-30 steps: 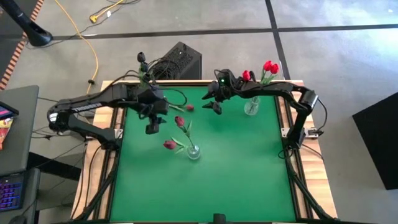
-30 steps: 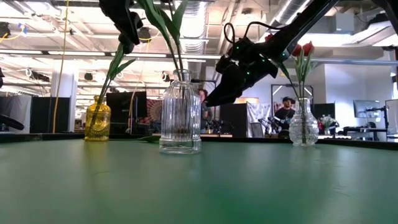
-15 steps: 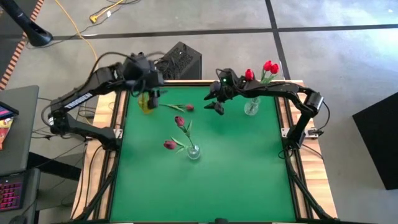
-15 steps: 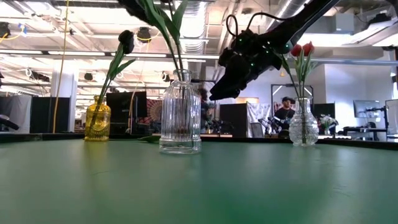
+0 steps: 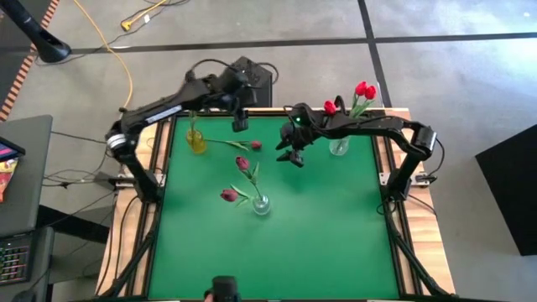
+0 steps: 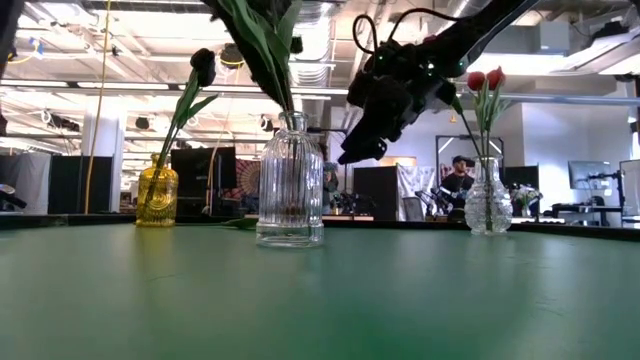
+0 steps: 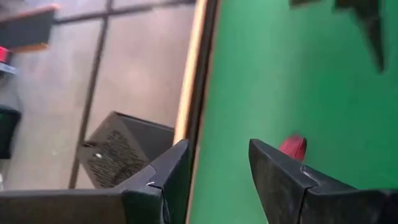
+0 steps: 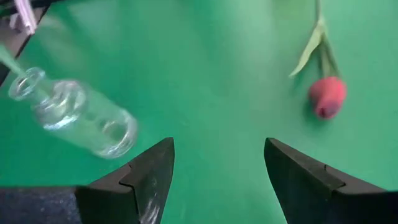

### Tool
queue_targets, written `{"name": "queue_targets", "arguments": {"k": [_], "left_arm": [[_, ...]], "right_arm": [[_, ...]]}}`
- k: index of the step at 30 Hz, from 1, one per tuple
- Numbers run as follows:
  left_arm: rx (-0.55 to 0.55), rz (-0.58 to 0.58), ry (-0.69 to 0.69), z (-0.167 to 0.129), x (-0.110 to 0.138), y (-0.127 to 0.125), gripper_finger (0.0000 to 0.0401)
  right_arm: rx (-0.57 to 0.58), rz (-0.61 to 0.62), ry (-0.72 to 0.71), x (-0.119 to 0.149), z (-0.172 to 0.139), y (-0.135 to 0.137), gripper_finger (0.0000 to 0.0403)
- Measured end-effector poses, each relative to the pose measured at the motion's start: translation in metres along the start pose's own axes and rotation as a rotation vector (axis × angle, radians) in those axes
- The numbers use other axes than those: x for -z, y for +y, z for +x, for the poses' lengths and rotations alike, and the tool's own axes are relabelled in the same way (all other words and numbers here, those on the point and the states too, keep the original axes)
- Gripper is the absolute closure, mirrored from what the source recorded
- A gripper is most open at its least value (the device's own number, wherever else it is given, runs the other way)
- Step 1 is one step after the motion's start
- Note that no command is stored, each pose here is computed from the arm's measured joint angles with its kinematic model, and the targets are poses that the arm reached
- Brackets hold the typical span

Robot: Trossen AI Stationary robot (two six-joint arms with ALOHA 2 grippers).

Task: Sort flowers into vase by color
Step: Put the dark red tulip into the bottom transparent vase

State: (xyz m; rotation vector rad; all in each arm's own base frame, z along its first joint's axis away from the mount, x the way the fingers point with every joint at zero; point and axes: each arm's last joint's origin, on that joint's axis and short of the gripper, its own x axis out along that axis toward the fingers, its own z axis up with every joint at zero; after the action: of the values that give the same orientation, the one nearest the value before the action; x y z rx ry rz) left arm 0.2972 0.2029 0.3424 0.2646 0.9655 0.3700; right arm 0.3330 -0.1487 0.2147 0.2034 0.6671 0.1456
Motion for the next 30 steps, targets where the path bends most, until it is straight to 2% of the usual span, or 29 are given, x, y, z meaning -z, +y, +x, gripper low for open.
{"name": "queue_targets", "arguments": {"k": [3, 8, 14, 19, 23, 30], "left_arm": [[0.049, 0.042, 0.071, 0.025, 0.002, -0.004, 0.0248], [0.209, 0.083, 0.230, 0.062, 0.020, -0.013, 0.0248], [0.194, 0.145, 0.463, 0.097, 0.034, -0.031, 0.0248], [0.272, 0.149, 0.461, 0.114, 0.040, -0.033, 0.0248], [0.329, 0.167, 0.540, 0.133, 0.054, -0.035, 0.0248], [0.351, 0.186, 0.620, 0.147, 0.062, -0.043, 0.0248]], "right_arm": [[-0.016, 0.007, 0.040, 0.002, -0.002, 0.007, 0.0127], [-0.038, -0.004, 0.115, 0.011, -0.016, 0.020, 0.0127], [0.019, -0.047, 0.016, 0.033, -0.039, 0.019, 0.0127], [0.067, -0.037, -0.039, 0.047, -0.058, 0.019, 0.0127], [0.076, -0.059, -0.054, 0.055, -0.066, 0.023, 0.0127], [0.079, -0.120, -0.061, 0.064, -0.067, 0.027, 0.0127]]}}
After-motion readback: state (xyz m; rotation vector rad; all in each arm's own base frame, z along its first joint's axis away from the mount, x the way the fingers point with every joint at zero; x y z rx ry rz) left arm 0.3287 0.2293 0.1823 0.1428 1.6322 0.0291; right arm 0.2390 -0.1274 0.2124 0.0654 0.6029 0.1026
